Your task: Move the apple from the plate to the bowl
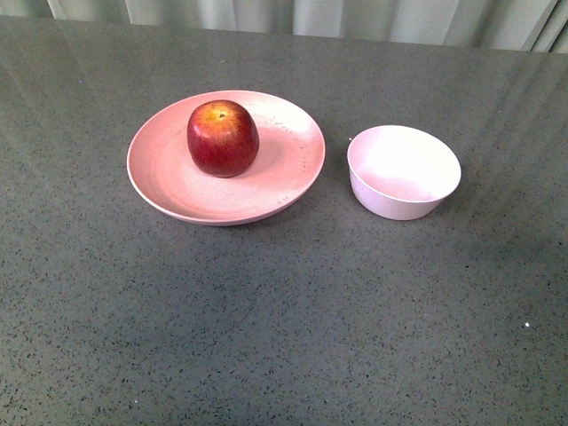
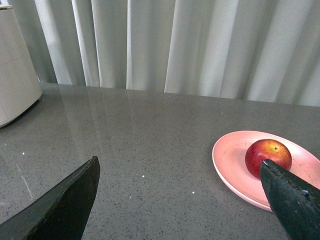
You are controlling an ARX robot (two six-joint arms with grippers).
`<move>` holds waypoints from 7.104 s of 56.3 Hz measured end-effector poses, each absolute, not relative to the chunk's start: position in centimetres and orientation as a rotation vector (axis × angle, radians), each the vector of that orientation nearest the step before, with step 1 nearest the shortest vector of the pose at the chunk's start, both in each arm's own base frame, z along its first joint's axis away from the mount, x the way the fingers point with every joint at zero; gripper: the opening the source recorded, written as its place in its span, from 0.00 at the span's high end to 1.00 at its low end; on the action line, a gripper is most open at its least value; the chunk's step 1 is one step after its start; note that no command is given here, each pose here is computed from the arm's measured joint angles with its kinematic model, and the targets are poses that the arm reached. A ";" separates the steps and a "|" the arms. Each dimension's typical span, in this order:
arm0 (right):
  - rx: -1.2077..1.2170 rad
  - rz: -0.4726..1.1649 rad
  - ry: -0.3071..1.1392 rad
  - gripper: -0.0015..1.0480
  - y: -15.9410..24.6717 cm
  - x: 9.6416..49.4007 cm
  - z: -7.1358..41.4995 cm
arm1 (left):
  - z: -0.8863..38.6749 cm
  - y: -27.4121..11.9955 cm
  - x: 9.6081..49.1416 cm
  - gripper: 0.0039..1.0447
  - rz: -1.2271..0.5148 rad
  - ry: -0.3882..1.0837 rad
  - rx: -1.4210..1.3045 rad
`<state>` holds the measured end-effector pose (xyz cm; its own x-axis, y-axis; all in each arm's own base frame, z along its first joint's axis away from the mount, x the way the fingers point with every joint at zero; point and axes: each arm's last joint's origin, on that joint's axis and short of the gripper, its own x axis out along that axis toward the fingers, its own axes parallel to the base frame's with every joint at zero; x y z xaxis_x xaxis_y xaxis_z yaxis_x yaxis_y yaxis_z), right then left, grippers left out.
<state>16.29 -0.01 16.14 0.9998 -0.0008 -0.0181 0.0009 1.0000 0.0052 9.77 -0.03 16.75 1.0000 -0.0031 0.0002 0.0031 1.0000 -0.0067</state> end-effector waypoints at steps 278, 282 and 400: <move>0.003 -0.001 -0.019 0.09 0.0 9.7 17.1 | 11.1 -30.3 34.9 0.29 -0.700 0.604 0.106; 0.003 -0.001 -0.019 0.09 0.0 9.7 17.1 | 10.6 -30.3 35.2 0.29 -0.696 0.616 0.109; 0.003 0.000 -0.019 0.09 0.0 9.7 17.1 | 16.5 0.0 14.1 0.99 -0.002 0.006 -0.009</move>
